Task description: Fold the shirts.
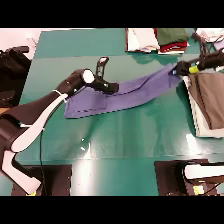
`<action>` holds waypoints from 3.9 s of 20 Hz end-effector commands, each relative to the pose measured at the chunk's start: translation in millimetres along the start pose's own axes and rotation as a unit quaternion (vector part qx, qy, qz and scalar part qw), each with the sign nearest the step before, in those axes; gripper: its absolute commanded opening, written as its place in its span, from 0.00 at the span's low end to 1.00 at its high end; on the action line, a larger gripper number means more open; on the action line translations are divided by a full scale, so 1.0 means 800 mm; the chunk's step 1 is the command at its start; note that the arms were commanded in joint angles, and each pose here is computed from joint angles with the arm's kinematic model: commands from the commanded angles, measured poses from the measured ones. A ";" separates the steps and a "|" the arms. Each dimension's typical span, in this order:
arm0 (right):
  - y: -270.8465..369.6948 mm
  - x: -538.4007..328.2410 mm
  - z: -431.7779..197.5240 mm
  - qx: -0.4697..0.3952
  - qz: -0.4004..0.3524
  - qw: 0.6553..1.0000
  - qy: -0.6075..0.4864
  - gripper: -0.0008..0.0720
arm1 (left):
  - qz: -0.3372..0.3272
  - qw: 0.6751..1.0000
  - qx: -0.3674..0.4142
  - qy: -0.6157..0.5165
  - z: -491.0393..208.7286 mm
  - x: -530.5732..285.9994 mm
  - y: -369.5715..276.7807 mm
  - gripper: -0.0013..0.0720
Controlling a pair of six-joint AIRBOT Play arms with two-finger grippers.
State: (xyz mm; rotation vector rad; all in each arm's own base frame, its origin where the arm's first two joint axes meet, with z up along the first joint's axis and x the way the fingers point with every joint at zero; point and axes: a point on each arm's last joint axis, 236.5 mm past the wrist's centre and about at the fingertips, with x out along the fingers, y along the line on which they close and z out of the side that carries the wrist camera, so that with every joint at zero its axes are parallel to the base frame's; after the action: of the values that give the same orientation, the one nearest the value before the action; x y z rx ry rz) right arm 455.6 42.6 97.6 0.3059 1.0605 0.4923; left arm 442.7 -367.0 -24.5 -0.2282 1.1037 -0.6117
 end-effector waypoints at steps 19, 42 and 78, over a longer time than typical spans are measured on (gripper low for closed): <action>0.394 0.045 0.003 -0.187 0.195 0.962 -0.036 0.03 | 0.077 0.988 0.028 -0.133 0.142 -0.222 0.100 0.05; 0.110 0.216 -0.099 0.103 0.091 0.984 0.113 0.91 | 0.147 0.957 0.096 -0.233 0.149 -0.408 0.083 0.05; -0.252 -0.213 0.083 0.194 -0.184 0.937 -0.224 0.03 | 0.014 0.960 0.160 -0.229 0.125 -0.350 -0.082 0.05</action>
State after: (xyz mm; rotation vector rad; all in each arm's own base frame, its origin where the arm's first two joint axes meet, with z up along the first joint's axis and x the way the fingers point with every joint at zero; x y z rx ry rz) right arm 507.3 -177.7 154.0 0.4637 0.7923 -0.0691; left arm 422.9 -272.8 263.7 -0.0598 0.5522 -0.6597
